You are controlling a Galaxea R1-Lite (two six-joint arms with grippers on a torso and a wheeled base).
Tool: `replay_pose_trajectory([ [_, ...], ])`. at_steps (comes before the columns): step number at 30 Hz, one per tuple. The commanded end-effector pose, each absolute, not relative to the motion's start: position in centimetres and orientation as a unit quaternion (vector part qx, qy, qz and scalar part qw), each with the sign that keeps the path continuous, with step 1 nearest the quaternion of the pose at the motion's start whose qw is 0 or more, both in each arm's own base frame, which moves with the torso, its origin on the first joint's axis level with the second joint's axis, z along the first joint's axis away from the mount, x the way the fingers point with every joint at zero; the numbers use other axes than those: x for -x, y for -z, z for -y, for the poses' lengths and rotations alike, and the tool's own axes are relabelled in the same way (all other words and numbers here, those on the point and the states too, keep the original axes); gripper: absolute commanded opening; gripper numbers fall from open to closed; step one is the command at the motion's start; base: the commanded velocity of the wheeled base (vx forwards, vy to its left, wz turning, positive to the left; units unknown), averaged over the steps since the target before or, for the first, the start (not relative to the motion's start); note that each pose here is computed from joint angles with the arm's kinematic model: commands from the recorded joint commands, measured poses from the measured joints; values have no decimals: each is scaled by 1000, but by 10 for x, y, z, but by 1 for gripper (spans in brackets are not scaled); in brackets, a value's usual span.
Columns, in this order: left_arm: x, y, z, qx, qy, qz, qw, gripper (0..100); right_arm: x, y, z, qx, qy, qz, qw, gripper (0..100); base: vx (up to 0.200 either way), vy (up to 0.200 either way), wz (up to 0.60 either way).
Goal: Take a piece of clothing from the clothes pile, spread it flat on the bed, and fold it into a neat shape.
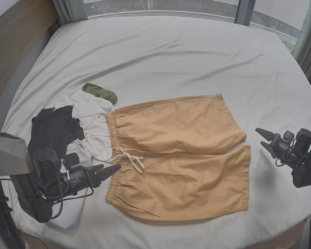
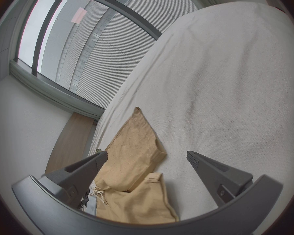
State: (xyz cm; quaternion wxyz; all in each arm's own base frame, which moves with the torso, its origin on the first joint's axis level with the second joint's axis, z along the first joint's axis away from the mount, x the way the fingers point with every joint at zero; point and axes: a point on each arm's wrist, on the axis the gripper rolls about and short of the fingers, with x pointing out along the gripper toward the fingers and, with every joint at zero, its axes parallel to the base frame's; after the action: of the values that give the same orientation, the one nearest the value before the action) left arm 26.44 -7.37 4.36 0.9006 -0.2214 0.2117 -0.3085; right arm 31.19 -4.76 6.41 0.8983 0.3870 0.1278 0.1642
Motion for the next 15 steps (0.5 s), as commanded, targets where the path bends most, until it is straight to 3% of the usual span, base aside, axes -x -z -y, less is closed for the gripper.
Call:
replay_pose_trajectory([
  [1,-253,-35,72,219,301,-240,896,100,-301,-82,36,-362,-190,-112,906,100,0,0,0],
  [15,-238,-13,71,204,291,-295,887,100,-299,-82,34,-346,-193,-113,911,100,0,0,0],
])
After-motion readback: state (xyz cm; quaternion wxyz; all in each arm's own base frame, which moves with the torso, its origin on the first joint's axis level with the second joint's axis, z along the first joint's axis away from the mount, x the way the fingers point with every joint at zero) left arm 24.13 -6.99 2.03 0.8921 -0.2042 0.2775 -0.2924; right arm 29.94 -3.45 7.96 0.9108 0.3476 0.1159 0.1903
